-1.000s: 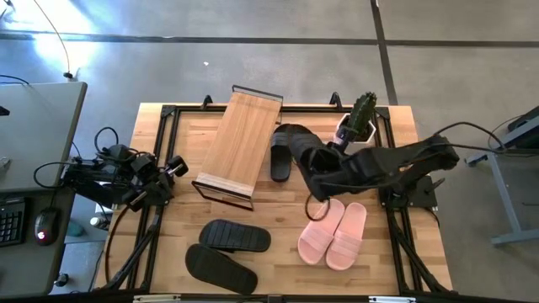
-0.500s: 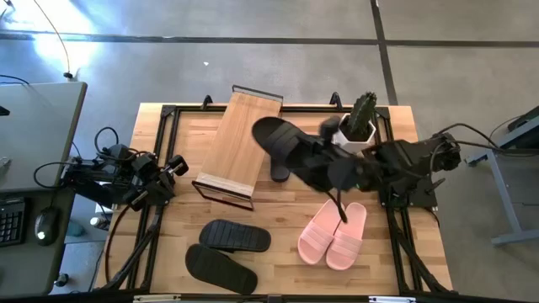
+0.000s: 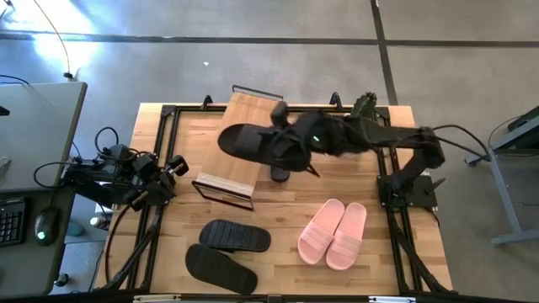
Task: Pick and place slides into the shelf
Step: Put the black slides on the shelf
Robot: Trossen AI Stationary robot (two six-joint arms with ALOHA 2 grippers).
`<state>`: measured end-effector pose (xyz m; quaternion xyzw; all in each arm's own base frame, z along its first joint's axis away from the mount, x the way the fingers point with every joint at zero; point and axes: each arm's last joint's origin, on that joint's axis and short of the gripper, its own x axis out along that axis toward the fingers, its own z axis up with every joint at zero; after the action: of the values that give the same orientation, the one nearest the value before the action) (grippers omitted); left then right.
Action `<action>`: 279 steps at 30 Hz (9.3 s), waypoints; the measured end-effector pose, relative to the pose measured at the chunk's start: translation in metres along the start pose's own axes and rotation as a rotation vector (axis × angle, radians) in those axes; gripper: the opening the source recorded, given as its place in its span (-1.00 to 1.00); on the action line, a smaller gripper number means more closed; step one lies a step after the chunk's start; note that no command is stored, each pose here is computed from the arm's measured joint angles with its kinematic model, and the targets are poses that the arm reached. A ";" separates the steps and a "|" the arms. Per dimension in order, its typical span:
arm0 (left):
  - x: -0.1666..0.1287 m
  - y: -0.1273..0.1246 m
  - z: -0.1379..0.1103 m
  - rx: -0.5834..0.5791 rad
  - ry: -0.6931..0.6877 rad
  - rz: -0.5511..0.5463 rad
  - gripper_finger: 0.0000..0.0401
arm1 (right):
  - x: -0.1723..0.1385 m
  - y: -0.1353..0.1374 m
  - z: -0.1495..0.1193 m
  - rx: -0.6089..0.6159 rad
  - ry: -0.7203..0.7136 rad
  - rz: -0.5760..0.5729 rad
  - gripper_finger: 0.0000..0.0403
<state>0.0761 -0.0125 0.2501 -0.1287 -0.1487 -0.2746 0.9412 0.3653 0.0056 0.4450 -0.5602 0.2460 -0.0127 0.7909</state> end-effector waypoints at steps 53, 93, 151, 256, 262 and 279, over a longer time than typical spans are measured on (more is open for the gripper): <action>-0.002 0.009 -0.016 0.034 0.135 0.147 -1.00 | 0.178 0.038 -0.138 -0.043 0.018 0.179 -1.00; -0.002 0.010 -0.016 0.036 0.124 0.191 -1.00 | 0.174 0.046 -0.152 0.089 0.070 0.296 -0.41; -0.002 0.010 -0.016 0.036 0.122 0.197 -1.00 | 0.007 0.271 -0.073 1.057 0.572 -0.374 -0.41; -0.003 0.012 -0.018 0.027 0.135 0.233 -1.00 | -0.110 0.055 -0.050 0.610 -0.497 0.046 -1.00; -0.003 0.012 -0.018 0.029 0.131 0.243 -1.00 | -0.039 0.016 -0.061 0.503 -0.438 0.131 -1.00; -0.003 0.012 -0.018 0.029 0.133 0.252 -1.00 | 0.110 0.029 -0.057 0.207 -0.330 0.356 -1.00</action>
<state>0.0844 -0.0071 0.2306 -0.1143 -0.0725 -0.1601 0.9778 0.4313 -0.0661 0.3642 -0.4187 0.2058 0.1932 0.8631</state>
